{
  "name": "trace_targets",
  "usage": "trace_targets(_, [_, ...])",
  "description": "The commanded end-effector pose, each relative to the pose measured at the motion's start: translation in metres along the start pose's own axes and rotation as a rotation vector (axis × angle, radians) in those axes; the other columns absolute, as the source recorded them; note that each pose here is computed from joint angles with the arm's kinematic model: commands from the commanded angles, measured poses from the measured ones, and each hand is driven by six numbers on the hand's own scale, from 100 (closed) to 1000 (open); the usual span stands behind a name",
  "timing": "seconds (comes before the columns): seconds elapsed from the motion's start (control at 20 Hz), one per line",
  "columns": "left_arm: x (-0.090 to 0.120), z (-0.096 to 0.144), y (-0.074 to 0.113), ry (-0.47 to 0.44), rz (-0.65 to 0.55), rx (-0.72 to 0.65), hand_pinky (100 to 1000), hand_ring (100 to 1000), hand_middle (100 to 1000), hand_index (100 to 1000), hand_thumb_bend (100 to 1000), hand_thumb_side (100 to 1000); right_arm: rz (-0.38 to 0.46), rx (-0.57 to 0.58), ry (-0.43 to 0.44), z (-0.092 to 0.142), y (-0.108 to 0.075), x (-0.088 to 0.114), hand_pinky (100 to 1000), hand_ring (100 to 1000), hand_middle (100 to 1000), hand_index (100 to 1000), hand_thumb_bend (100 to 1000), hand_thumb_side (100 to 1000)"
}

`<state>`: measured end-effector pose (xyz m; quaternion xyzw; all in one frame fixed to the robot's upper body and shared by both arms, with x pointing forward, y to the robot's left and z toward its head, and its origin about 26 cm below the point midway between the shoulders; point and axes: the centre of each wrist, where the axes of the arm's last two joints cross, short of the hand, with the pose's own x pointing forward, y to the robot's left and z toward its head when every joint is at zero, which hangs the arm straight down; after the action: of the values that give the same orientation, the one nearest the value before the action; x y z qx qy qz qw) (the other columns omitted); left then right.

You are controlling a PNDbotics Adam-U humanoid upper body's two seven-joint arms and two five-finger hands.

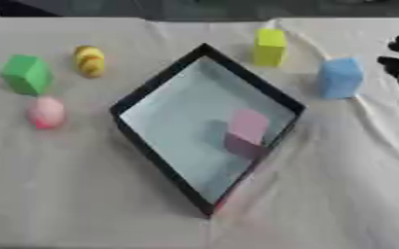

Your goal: Pick up objects on the table and place them in the box.

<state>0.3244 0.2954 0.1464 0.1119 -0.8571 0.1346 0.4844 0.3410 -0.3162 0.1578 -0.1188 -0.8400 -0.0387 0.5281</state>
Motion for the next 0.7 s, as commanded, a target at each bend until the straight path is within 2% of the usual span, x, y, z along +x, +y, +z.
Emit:
trace_targets(0.05, [0.009,-0.005,0.001,-0.035,-0.001,-0.005,816,779,759,836,190,746,0.007,0.0,-0.037,-0.005,-0.005,0.01,894,755,782,809,100,713])
trace_targets(0.3, [0.009,-0.004,0.0,-0.031,0.006,-0.006,816,779,759,835,191,748,0.001,0.004,-0.037,-0.006,-0.004,0.011,894,757,784,810,100,705])
trace_targets(0.45, [0.009,-0.004,0.0,-0.033,0.01,-0.002,816,779,759,836,191,747,-0.011,0.016,-0.064,-0.009,-0.002,0.019,895,763,788,812,100,684])
trace_targets(0.7, [0.008,-0.004,0.003,-0.03,-0.003,-0.001,816,779,759,835,190,747,0.039,0.05,-0.1,-0.022,-0.009,0.036,899,777,798,819,100,634])
